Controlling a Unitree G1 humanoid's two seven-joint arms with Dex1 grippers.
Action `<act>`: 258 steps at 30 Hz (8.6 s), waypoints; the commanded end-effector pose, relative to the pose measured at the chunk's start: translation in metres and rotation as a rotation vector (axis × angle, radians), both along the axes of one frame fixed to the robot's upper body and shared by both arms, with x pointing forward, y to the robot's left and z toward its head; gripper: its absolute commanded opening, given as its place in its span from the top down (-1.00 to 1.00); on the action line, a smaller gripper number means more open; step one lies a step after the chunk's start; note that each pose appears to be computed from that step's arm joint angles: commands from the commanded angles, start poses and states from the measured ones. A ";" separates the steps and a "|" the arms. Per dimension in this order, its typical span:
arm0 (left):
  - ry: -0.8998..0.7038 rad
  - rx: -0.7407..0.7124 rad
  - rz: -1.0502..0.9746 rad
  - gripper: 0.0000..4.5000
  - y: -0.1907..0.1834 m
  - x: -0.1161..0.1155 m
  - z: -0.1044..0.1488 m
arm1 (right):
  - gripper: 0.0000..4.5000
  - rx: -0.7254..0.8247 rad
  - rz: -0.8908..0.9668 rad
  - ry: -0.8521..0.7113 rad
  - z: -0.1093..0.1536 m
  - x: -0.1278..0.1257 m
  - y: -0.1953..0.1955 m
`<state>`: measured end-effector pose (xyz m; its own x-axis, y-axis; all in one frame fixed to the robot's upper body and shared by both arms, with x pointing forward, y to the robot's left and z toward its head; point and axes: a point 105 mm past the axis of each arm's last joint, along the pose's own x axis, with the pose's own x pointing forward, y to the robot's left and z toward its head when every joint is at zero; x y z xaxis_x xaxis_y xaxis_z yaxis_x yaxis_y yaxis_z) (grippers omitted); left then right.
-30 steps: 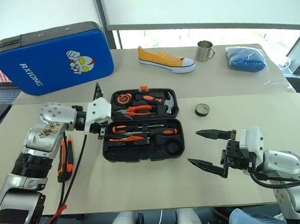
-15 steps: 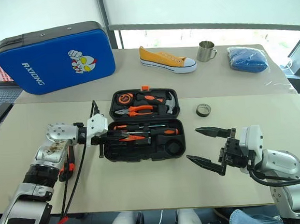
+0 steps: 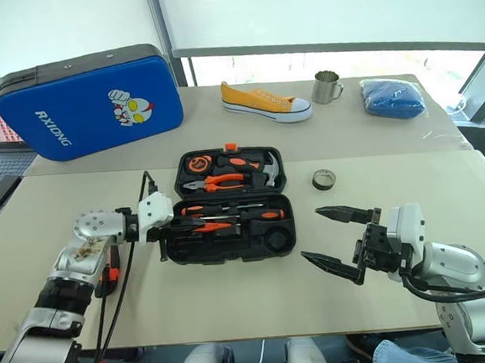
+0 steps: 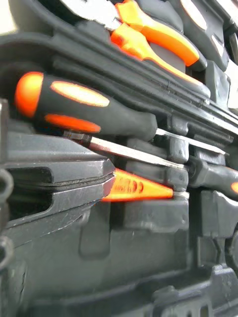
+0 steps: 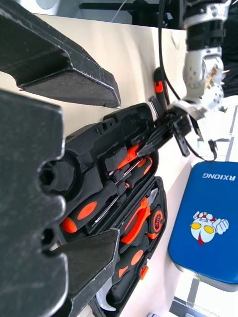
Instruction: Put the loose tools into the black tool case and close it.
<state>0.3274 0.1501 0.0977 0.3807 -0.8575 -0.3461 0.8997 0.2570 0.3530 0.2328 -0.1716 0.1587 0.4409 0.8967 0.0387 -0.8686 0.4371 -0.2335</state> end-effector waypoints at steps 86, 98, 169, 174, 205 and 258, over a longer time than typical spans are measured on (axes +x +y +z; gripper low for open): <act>0.085 0.312 -0.278 0.24 -0.035 -0.037 0.020 | -1.00 -0.156 0.128 0.087 0.027 0.004 0.042; 0.154 0.472 -0.338 0.24 -0.037 -0.036 0.005 | -1.00 -0.179 0.076 0.132 0.014 0.002 0.031; 0.080 -0.330 -0.091 0.47 -0.019 -0.015 0.037 | -1.00 0.028 -0.243 0.041 0.012 0.014 -0.031; 0.048 -0.385 0.008 -0.30 0.026 -0.029 0.066 | -1.00 0.037 -0.478 -0.040 -0.001 0.005 -0.071; 0.104 -0.513 0.045 -0.99 0.042 -0.041 0.060 | -1.00 -0.656 -0.575 0.441 0.001 0.181 -0.023; 0.093 -0.337 -0.206 -1.00 0.032 -0.076 0.051 | 0.65 -0.827 0.039 0.538 -0.038 0.052 0.073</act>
<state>0.2510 0.1831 0.1412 0.1698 -0.9830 -0.0699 0.9733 0.1562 0.1683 0.2872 -0.0981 0.1278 0.1984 0.5759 -0.7931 -0.9603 0.2763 -0.0396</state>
